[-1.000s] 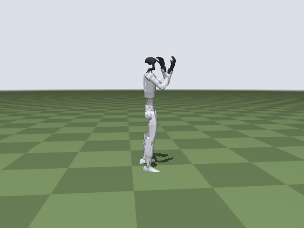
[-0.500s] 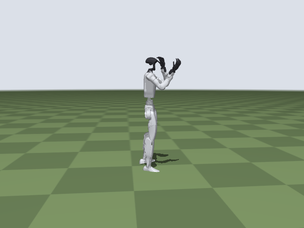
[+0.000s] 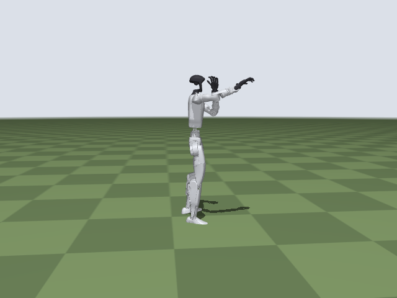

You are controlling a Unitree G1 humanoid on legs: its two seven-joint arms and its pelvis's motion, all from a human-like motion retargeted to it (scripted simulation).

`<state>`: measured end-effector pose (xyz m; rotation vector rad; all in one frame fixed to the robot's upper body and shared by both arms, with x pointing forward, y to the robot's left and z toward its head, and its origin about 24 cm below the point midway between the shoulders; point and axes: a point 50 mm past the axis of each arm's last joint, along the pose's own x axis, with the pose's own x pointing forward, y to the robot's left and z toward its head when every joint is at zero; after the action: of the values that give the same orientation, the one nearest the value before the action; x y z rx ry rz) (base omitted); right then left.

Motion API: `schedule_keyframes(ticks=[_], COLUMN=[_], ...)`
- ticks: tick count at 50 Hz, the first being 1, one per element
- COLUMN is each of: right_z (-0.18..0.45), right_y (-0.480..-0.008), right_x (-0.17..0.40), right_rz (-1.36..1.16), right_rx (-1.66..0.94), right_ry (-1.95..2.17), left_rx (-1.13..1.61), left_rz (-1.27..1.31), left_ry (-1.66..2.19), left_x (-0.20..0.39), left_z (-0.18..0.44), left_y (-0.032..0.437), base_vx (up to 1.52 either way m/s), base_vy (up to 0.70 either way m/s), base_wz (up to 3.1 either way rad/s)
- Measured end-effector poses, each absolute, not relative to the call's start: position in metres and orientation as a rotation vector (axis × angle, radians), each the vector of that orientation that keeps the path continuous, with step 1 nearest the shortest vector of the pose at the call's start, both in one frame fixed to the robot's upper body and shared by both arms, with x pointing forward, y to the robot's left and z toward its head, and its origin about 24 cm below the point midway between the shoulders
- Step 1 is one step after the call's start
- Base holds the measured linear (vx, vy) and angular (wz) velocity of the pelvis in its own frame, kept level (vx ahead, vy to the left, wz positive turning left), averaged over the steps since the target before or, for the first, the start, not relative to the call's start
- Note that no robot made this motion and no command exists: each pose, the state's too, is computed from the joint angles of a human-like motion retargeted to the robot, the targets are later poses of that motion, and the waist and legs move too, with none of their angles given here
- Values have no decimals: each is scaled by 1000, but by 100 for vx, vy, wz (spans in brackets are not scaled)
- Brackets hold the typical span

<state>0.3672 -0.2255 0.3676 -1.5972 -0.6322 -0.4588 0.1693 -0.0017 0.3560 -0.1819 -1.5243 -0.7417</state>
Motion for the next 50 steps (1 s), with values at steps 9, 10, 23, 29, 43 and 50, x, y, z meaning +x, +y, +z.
schedule_keyframes(ticks=[9,10,23,29,43,50], right_z=[341,346,320,307,312,318], right_y=[-249,-246,-252,-272,-289,-269], right_x=[357,351,369,369,359,350], right_rz=[-568,-591,-303,-240,-400,-477], right_rx=[-1269,-1273,-1608,-1530,-1460,-1336], right_ry=[-664,-728,-373,-180,-315,-546], left_rx=[-110,-113,-44,-10,-85,-99], left_rz=[-693,-685,-791,-822,-810,-761], left_ry=[-1491,-1491,-1395,-1405,-1450,-1508], left_x=[181,181,187,182,176,171], left_z=[344,342,330,331,337,341], left_y=[17,19,7,9,5,12], base_vx=[5,5,3,2,0,0], base_vy=[-3,-3,-3,-2,0,0], base_wz=[24,31,31,17,0,0])
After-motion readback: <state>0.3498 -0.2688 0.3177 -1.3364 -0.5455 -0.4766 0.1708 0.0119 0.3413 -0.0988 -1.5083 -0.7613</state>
